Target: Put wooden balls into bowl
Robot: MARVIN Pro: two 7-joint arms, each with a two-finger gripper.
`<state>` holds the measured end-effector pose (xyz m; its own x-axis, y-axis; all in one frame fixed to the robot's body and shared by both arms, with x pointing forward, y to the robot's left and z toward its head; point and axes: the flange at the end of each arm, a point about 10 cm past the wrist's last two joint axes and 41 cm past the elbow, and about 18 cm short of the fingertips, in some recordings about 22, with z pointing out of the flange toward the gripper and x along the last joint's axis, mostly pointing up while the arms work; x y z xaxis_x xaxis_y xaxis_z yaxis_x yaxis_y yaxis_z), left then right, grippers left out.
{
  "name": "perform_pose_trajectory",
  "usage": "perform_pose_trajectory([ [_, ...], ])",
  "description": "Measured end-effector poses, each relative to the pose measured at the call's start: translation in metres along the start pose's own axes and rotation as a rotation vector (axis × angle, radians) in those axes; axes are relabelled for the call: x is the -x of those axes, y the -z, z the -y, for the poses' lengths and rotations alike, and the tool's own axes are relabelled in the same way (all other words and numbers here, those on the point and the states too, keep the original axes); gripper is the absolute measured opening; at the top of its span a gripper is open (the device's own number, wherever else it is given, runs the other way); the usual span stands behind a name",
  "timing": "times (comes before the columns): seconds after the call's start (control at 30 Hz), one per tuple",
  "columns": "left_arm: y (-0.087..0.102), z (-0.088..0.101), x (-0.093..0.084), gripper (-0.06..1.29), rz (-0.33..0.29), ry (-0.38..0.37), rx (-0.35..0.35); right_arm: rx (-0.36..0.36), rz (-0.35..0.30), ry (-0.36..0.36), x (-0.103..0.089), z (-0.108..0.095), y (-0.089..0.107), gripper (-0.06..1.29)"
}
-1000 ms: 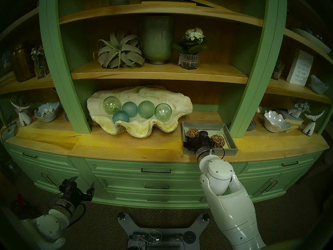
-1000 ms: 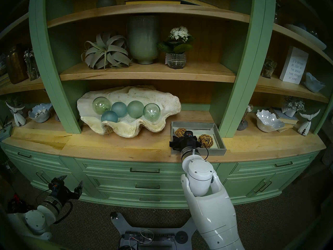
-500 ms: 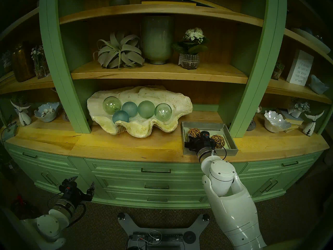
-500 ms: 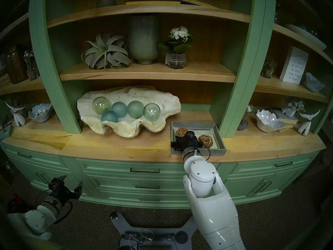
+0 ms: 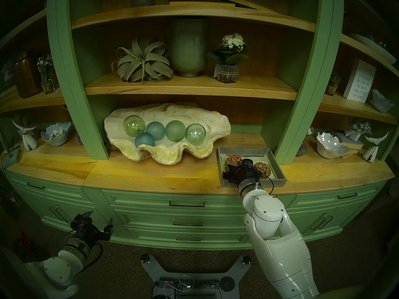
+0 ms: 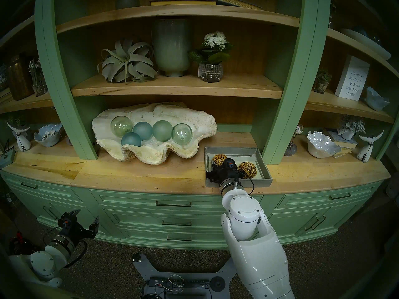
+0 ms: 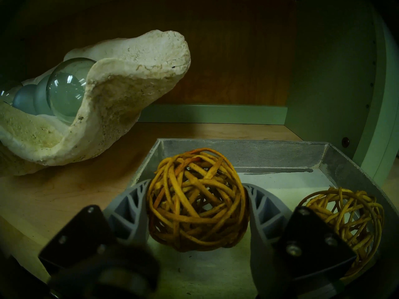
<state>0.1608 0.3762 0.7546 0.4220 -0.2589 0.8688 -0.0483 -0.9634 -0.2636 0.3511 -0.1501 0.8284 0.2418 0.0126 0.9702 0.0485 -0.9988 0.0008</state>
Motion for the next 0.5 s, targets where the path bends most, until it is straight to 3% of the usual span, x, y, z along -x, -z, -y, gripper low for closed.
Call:
perform_pose_trajectory([
  [0.47, 0.000, 0.000, 0.000, 1.26, 0.001, 0.000, 0.000, 0.007, -0.058, 0.033, -0.015, 0.001, 0.007, 0.62],
  [0.5, 0.000, 0.000, 0.000, 1.26, 0.001, 0.000, 0.000, 0.006, -0.067, 0.035, -0.018, 0.001, 0.008, 0.56],
])
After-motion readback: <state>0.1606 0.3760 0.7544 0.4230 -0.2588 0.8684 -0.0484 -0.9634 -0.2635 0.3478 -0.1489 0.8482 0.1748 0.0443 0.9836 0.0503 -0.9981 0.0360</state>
